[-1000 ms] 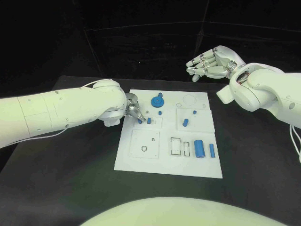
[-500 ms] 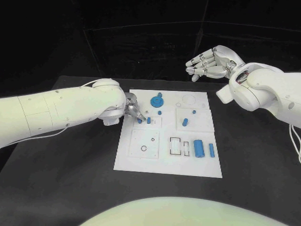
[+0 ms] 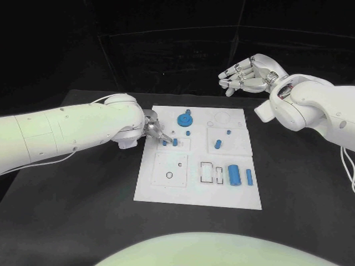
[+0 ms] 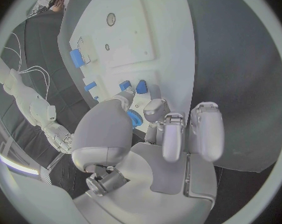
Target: Assemble the parts on the task board
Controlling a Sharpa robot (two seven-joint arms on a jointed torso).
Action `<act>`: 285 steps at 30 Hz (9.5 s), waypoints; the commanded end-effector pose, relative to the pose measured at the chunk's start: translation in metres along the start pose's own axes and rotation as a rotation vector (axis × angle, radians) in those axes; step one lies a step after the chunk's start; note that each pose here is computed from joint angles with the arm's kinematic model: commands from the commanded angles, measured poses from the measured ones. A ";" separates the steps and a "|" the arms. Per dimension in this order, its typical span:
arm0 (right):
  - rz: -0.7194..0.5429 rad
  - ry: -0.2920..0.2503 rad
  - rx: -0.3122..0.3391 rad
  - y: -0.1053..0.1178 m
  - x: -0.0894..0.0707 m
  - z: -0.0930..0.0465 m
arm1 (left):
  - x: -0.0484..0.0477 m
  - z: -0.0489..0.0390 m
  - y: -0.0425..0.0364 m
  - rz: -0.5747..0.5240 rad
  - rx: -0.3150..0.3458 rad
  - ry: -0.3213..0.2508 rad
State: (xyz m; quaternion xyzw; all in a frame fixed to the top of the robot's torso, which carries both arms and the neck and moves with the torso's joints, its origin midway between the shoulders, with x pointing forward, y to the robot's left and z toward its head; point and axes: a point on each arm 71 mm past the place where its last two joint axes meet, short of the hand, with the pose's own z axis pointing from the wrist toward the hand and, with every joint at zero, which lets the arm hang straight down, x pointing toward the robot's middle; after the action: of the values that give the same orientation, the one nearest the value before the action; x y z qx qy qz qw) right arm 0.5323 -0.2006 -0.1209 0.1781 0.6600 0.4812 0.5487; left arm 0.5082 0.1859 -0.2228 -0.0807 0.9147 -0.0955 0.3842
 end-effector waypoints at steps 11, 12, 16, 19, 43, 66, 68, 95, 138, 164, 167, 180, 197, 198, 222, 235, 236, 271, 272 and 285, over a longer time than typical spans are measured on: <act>-0.004 -0.002 -0.008 0.001 -0.001 0.000 | -0.0136 -0.0075 -0.0007 -0.206 0.169 -0.143; -0.004 -0.002 -0.008 0.001 -0.001 0.000 | -0.0149 -0.0077 -0.0019 -0.233 0.191 -0.152; -0.004 -0.002 -0.007 0.001 -0.001 0.000 | -0.0206 -0.0089 -0.0079 -0.311 0.289 -0.188; -0.004 -0.001 -0.007 0.001 -0.001 0.000 | -0.0249 -0.0095 -0.0166 -0.336 0.389 -0.216; -0.002 0.009 -0.012 0.003 0.002 0.002 | -0.0180 0.0090 -0.0777 0.334 0.668 -0.326; -0.001 0.011 -0.016 0.004 0.004 0.003 | -0.0097 0.0217 -0.0767 0.402 0.625 -0.281; -0.001 0.011 -0.016 0.004 0.004 0.003 | -0.0097 0.0222 -0.0769 0.402 0.625 -0.283; 0.000 0.014 -0.017 0.005 0.005 0.004 | -0.0019 0.0310 -0.0800 0.401 0.611 -0.259; 0.000 0.014 -0.017 0.004 0.005 0.004 | -0.0166 0.0101 -0.0785 0.284 0.689 -0.382; -0.001 0.013 -0.012 0.003 0.003 0.002 | -0.0238 0.0077 -0.0302 0.244 0.562 -0.295; -0.001 0.014 -0.013 0.003 0.003 0.003 | -0.0234 0.0107 -0.0276 0.244 0.548 -0.285; -0.001 0.013 -0.013 0.003 0.003 0.003 | -0.0227 0.0171 -0.0230 0.245 0.518 -0.264; -0.001 0.014 -0.015 0.004 0.004 0.003 | -0.0188 0.0182 -0.0260 0.257 0.523 -0.225; -0.001 0.015 -0.015 0.004 0.004 0.003 | -0.0185 0.0181 -0.0264 0.257 0.525 -0.224; 0.000 0.015 -0.016 0.004 0.004 0.004 | -0.0170 0.0202 -0.0289 0.261 0.504 -0.210; 0.000 0.015 -0.015 0.004 0.004 0.003 | -0.0166 0.0228 -0.0271 0.263 0.467 -0.195; 0.000 0.015 -0.015 0.004 0.004 0.003 | -0.0166 0.0229 -0.0269 0.263 0.467 -0.195; -0.553 0.146 0.051 -0.016 0.002 -0.008 | -0.0407 -0.0070 0.0261 -0.136 0.584 -0.411; -0.588 0.151 0.051 -0.017 0.003 -0.009 | -0.0425 -0.0103 0.0285 -0.202 0.617 -0.424; -0.860 0.225 0.067 -0.033 0.029 -0.027 | -0.0471 -0.0473 0.0378 -0.900 0.905 -0.534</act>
State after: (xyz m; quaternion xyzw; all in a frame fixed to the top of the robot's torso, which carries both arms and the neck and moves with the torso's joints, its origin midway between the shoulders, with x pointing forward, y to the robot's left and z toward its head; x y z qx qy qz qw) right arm 0.5085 -0.2057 -0.1639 -0.1069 0.7413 0.2553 0.6114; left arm 0.5028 0.2301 -0.1741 -0.2074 0.6202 -0.5483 0.5213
